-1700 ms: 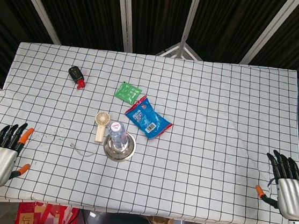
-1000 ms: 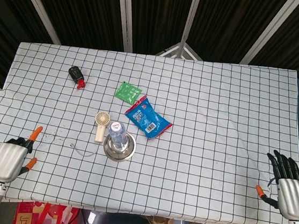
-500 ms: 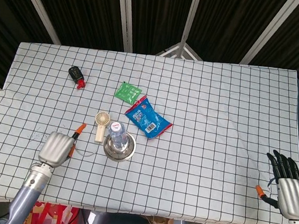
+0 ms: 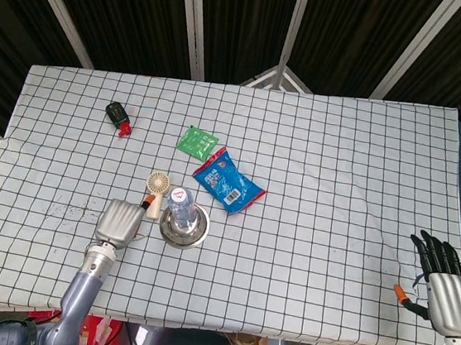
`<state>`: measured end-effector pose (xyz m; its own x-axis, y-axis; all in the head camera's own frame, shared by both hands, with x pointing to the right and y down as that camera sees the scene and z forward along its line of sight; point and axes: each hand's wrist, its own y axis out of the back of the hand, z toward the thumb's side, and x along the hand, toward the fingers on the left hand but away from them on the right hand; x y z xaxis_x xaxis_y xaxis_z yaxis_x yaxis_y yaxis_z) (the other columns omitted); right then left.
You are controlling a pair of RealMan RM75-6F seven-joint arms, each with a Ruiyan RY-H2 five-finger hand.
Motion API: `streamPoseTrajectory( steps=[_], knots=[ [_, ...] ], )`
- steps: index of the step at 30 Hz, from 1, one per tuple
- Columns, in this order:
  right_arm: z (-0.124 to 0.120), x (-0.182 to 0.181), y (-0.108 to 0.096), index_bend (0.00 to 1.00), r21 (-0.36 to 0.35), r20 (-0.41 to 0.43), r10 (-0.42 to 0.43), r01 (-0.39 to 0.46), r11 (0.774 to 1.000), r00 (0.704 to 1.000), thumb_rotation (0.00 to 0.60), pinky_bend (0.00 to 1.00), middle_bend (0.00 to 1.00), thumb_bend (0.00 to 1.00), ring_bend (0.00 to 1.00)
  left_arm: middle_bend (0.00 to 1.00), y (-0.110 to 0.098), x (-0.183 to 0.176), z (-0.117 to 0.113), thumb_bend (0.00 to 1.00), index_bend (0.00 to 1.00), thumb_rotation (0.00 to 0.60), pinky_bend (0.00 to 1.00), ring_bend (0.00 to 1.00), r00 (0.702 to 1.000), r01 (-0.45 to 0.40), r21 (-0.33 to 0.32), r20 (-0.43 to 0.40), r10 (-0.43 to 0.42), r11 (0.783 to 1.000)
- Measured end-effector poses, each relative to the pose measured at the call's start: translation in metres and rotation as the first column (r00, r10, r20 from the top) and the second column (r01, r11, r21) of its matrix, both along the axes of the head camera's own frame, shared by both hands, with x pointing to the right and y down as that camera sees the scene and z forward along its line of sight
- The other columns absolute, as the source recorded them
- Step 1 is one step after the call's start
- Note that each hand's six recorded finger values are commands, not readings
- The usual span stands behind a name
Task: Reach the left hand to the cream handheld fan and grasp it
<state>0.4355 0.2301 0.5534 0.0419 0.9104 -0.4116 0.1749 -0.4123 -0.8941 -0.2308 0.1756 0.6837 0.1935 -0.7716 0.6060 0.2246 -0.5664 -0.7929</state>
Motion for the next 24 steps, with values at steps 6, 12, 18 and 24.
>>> streamPoseTrajectory(
  steps=[6, 12, 18, 24],
  knots=[
    [0.000, 0.000, 0.000, 0.10, -0.001, -0.002, 0.001, -0.001, 1.000, 1.000, 0.600, 0.00, 0.00, 0.28, 0.00, 0.92, -0.003, 0.003, 0.008, 0.87, 0.19, 0.600, 0.83, 0.80, 1.000, 0.012, -0.006, 0.013, -0.012, 1.000],
    [0.001, 0.000, -0.001, 0.10, -0.003, -0.002, 0.002, -0.002, 1.000, 1.000, 0.600, 0.00, 0.00, 0.28, 0.00, 0.92, -0.004, 0.004, 0.014, 0.87, 0.20, 0.600, 0.83, 0.80, 1.000, 0.013, -0.009, 0.028, -0.013, 1.000],
    [0.000, 0.000, -0.001, 0.10, -0.003, -0.002, 0.002, -0.002, 1.000, 1.000, 0.600, 0.00, 0.00, 0.28, 0.00, 0.92, -0.005, 0.007, 0.018, 0.87, 0.20, 0.600, 0.83, 0.80, 0.999, 0.007, -0.007, 0.037, -0.007, 1.000],
    [0.000, 0.000, -0.001, 0.10, -0.003, -0.002, 0.002, -0.002, 1.000, 1.000, 0.600, 0.00, 0.00, 0.28, 0.00, 0.92, -0.003, 0.008, 0.022, 0.87, 0.21, 0.600, 0.83, 0.80, 0.999, -0.002, -0.007, 0.048, 0.002, 1.000]
  ],
)
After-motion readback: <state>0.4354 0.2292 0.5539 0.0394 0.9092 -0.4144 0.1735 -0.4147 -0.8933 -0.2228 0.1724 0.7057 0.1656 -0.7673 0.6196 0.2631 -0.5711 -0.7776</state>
